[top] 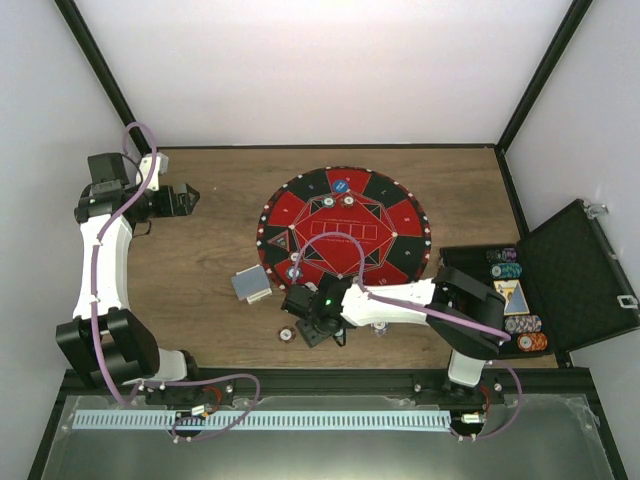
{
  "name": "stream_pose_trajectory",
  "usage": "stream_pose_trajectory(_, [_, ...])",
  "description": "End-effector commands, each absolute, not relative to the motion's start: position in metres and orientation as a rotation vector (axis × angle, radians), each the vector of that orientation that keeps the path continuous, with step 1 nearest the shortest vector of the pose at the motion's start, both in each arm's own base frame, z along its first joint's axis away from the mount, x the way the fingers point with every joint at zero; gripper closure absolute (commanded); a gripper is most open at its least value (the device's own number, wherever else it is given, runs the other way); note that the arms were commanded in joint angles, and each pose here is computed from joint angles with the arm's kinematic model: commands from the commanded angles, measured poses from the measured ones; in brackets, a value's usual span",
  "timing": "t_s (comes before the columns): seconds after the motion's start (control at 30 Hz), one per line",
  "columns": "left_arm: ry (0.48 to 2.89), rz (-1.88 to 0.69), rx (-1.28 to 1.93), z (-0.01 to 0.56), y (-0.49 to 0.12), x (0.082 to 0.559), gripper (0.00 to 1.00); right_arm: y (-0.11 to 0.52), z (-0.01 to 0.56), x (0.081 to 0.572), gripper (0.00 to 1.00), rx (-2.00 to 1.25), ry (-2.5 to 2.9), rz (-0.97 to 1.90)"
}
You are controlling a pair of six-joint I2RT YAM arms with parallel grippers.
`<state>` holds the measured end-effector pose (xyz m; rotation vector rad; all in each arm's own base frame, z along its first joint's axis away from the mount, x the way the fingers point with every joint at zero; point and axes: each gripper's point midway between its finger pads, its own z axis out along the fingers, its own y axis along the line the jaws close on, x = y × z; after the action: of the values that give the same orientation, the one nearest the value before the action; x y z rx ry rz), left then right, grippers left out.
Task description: Distribute texas hold em gaming equipment
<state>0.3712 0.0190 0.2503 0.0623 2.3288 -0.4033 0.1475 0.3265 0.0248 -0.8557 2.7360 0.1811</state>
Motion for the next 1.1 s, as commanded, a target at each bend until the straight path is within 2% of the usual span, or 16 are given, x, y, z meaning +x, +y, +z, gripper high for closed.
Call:
stream_pose_trajectory(0.0, [2.311,-0.389,0.074,0.255,0.021,0.372,0.0,0.319,0.022,0.142,0.34,-0.875,2.765,0.177])
stream_pose_trajectory(0.17, [2.309,-0.391,0.076,0.255,0.02,0.372,0.0,0.316,0.022,0.138,0.32,-0.885,2.775,0.179])
stream_pose_trajectory(0.27, [2.309,-0.386,0.077,0.255,0.021,0.371,0.0,0.317,0.023,0.139,0.35,-0.879,2.769,0.182])
stream_pose_trajectory(0.47, [2.31,-0.377,0.078,0.255,0.021,0.37,0.0,0.32,0.025,0.141,0.55,-0.874,2.757,0.187])
stream_pose_trajectory(0.63, [2.308,-0.383,0.076,0.256,0.021,0.37,0.0,0.318,0.028,0.143,0.65,-0.864,2.751,0.179])
stream_pose_trajectory(0.73, [2.31,-0.389,0.074,0.255,0.02,0.37,0.0,0.316,0.028,0.143,0.63,-0.861,2.753,0.168])
stream_pose_trajectory(0.8, [2.308,-0.387,0.075,0.256,0.02,0.37,0.0,0.316,0.03,0.142,0.51,-0.866,2.751,0.171])
stream_pose_trajectory(0.83, [2.308,-0.386,0.074,0.256,0.02,0.37,0.0,0.316,0.031,0.142,0.5,-0.867,2.749,0.175])
stream_pose_trajectory(1.07, [2.309,-0.388,0.073,0.256,0.02,0.369,0.0,0.322,0.042,0.143,0.48,-0.873,2.735,0.207])
